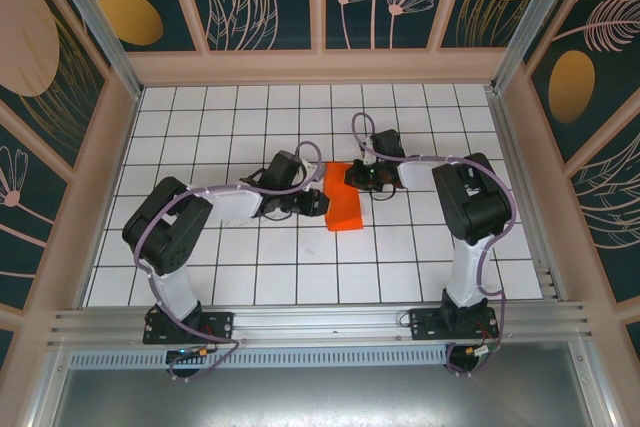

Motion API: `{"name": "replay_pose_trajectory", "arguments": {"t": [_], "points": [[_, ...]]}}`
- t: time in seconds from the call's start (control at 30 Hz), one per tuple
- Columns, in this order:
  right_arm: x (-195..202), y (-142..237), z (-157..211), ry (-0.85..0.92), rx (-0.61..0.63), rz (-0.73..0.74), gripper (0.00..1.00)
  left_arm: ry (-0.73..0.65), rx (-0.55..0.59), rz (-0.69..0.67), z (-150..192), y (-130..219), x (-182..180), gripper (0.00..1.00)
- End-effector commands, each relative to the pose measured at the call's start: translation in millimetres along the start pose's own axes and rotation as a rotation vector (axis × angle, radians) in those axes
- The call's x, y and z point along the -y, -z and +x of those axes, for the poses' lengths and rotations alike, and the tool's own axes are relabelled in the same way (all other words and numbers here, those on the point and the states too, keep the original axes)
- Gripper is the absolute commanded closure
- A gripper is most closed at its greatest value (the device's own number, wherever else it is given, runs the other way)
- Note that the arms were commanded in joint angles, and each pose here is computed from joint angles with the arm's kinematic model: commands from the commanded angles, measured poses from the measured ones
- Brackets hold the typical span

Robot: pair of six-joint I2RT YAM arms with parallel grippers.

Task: Fold a paper plane with a square sheet of paper (fold left side to right side)
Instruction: First fold the square sheet of paper in half at the center of the table.

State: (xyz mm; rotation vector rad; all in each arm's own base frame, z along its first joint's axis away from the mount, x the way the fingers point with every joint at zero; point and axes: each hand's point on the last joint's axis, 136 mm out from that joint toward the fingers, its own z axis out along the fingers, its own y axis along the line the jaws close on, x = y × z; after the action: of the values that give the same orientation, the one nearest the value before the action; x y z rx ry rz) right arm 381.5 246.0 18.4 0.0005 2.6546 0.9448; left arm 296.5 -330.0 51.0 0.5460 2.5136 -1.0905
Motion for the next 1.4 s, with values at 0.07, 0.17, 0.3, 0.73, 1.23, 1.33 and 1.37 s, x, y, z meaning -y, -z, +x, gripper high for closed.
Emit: {"name": "replay_pose_trajectory", "arguments": {"t": [0.07, 0.17, 0.3, 0.73, 1.23, 1.33, 1.37], "points": [[35, -7, 21, -0.062, -0.063, 0.134, 1.00, -0.017, -0.020, 0.038, -7, -17, 7, 0.82], [35, -7, 21, -0.060, -0.063, 0.135, 1.00, -0.022, -0.054, 0.029, 2, -28, 5, 0.82], [36, -7, 22, -0.060, -0.067, 0.140, 1.00, -0.032, -0.102, 0.001, 18, -37, 2, 0.83], [36, -7, 22, -0.057, -0.068, 0.146, 1.00, -0.004, -0.209, -0.017, 76, -28, -2, 0.83], [37, -8, 23, -0.059, -0.074, 0.145, 1.00, -0.058, -0.257, 0.061, 104, -5, 21, 0.83], [36, -8, 23, -0.057, -0.077, 0.146, 1.00, -0.072, -0.195, 0.070, 79, 5, 31, 0.84], [37, -8, 23, -0.057, -0.076, 0.146, 1.00, -0.065, -0.170, 0.080, 70, 8, 33, 0.84]]}}
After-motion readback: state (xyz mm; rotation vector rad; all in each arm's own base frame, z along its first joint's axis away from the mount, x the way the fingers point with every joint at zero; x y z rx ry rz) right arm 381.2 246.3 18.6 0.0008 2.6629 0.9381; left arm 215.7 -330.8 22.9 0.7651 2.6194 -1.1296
